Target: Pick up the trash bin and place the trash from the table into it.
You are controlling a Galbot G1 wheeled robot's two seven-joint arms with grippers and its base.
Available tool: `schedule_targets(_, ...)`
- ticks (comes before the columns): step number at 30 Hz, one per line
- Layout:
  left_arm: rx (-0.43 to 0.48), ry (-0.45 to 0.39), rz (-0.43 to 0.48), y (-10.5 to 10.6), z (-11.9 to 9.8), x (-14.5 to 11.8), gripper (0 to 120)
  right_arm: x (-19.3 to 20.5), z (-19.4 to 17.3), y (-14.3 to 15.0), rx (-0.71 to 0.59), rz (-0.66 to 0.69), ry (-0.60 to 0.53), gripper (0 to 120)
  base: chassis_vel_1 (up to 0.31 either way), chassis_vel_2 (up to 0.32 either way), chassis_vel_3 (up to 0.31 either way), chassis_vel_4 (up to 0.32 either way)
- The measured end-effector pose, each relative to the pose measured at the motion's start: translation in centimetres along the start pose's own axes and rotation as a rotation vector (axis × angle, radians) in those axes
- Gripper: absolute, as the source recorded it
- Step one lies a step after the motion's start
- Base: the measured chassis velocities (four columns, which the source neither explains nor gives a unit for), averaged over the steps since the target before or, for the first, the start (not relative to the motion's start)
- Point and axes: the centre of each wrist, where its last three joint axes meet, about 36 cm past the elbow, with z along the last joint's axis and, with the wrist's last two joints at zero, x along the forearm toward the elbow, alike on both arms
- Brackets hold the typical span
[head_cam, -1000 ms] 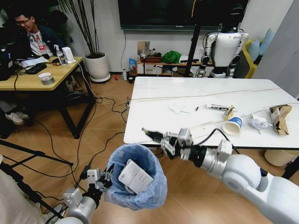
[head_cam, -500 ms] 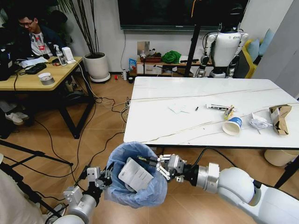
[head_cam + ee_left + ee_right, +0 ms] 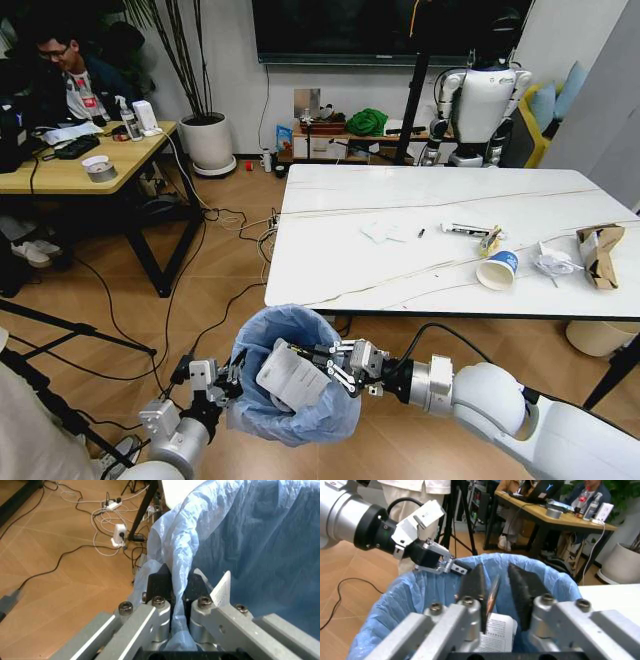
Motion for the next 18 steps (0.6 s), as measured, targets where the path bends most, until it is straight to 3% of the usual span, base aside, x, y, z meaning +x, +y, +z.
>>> schedule_targets(6,-0.004,0.004,0.002,0.1,0.0,0.0,0,0.3,0.2,-0.3,-0.028,0.046,-0.008,48,0.000,0.000,0.000,0.000)
schedule_targets(9,-0.005,0.005,0.003,0.1,0.0,0.0,0,0.3,0.0,-0.6,-0.043,0.072,-0.025,54,0.000,0.000,0.000,0.000)
schedule_targets(18,-0.023,0.028,0.040,0.3,0.0,-0.7,0,1.6,-2.1,-4.9,-0.124,0.336,-0.158,90,0.000,0.000,0.000,0.000)
